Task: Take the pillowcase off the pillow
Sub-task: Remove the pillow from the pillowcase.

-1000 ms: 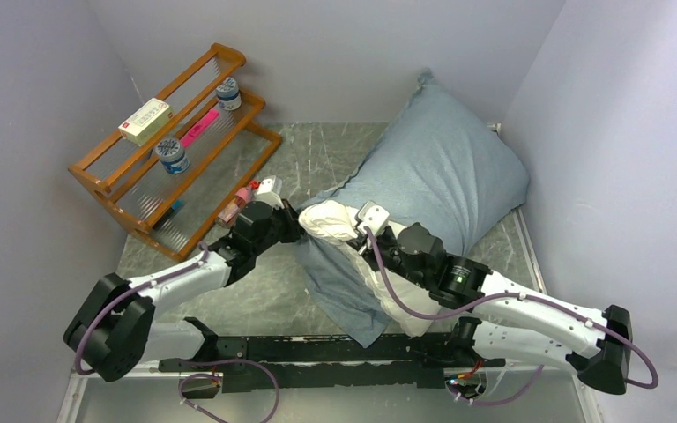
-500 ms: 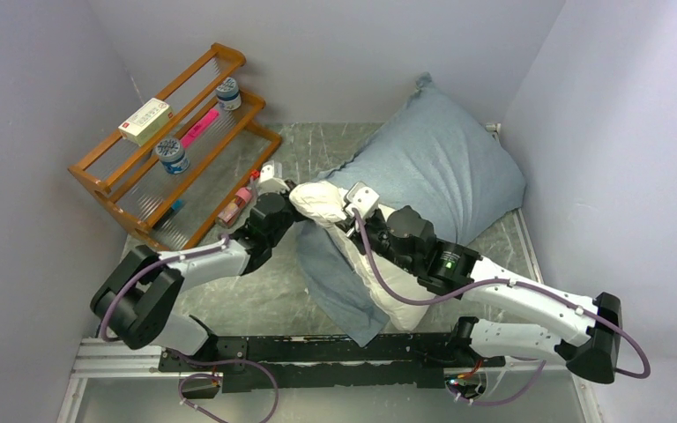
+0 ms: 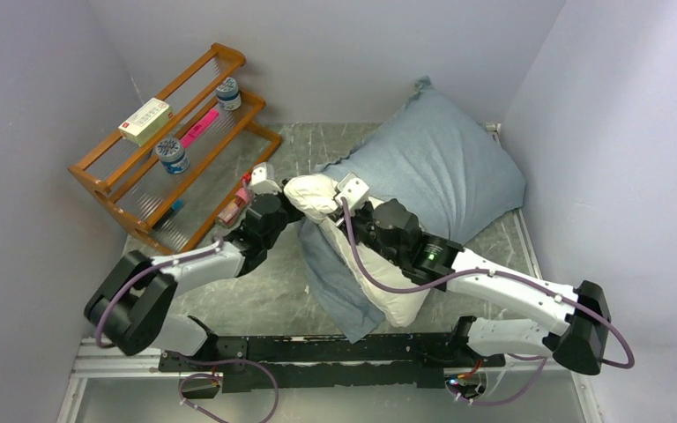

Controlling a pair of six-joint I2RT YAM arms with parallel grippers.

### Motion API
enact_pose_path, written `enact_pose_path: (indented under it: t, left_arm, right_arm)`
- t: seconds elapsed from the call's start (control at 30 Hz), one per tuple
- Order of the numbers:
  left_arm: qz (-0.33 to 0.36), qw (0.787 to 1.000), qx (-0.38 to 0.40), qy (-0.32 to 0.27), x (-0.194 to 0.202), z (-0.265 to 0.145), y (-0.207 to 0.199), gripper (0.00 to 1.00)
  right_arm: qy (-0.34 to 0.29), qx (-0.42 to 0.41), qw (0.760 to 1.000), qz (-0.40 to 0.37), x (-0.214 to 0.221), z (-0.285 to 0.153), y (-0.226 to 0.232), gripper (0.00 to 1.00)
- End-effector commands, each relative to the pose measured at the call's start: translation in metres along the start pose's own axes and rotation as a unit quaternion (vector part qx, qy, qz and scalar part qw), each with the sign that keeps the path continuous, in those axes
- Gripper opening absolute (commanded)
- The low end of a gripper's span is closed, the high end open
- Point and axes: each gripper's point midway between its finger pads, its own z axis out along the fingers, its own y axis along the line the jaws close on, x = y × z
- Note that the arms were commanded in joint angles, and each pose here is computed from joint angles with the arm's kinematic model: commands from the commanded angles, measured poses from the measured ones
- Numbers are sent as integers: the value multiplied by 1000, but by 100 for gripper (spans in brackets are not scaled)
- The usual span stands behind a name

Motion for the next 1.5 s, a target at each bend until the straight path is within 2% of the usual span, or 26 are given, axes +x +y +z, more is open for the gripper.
enact_pose_path:
  t: [0.0, 0.1, 0.3, 0.4, 0.53, 0.73, 0.83, 1.0, 1.17, 1.33, 1.47]
  left_arm:
    - [11, 999, -25, -45, -39, -24, -1, 68]
    - [6, 997, -65, -44, -40, -39, 19, 77]
    - [18, 997, -67, -23, -39, -69, 28, 79]
    - [45, 998, -40, -14, -45, -81, 17, 82]
    - [91, 995, 2, 27, -41, -93, 1, 86]
    - [139, 980, 108, 98, -11, -115, -22, 87]
    - [153, 971, 137, 121, 2, -126, -24, 88]
    - [174, 961, 161, 141, 15, -141, -28, 88]
    - [187, 953, 192, 143, 34, -159, -47, 87]
    - [205, 954, 187, 115, 29, -170, -63, 87]
    - [226, 950, 182, 114, 24, -174, -76, 87]
  right_arm:
    - [-132, 11, 989, 62, -88, 6, -13, 0]
    - [-132, 11, 989, 65, -88, 15, -13, 0]
    - [-123, -5, 990, 71, -93, 42, -10, 0]
    - [-127, -13, 989, 76, -100, 56, -8, 0]
    - [-110, -27, 990, 83, -99, 84, -5, 0]
    - [-67, -48, 992, 93, -74, 121, 2, 0]
    - [-56, -68, 991, 102, -65, 128, 7, 1]
    - [-49, -88, 989, 109, -63, 128, 9, 23]
    - [-63, -65, 991, 98, -79, 109, -7, 45]
    - [-79, -37, 992, 92, -92, 74, -27, 59]
    - [-73, 1, 993, 94, -82, 47, -43, 65]
